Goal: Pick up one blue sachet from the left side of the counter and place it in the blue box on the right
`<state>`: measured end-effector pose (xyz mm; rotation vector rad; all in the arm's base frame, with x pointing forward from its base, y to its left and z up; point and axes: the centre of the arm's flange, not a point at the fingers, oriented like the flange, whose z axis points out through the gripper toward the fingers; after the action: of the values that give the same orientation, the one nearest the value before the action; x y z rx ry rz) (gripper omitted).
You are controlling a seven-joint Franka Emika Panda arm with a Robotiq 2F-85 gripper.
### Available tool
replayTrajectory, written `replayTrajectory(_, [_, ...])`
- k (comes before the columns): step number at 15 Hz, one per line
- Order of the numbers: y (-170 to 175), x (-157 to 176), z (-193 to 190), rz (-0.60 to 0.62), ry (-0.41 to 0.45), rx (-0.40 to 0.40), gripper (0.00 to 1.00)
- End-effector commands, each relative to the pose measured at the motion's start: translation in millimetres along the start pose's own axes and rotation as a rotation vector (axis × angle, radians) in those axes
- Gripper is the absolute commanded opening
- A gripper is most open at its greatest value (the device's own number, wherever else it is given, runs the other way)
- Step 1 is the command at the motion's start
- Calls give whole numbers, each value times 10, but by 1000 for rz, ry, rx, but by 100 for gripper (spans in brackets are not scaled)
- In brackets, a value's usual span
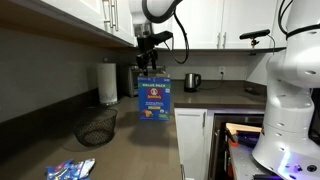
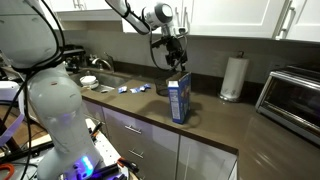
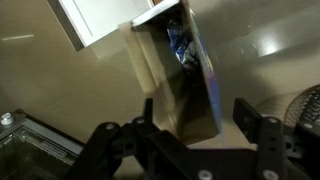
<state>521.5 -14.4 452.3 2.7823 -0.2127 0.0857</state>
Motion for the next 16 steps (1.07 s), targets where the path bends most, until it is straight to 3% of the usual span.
replayTrajectory(1, [-98,-260,-165,-28,2,-27,100])
replayTrajectory(16, [-243,-639,-249,-91,6,-33,100])
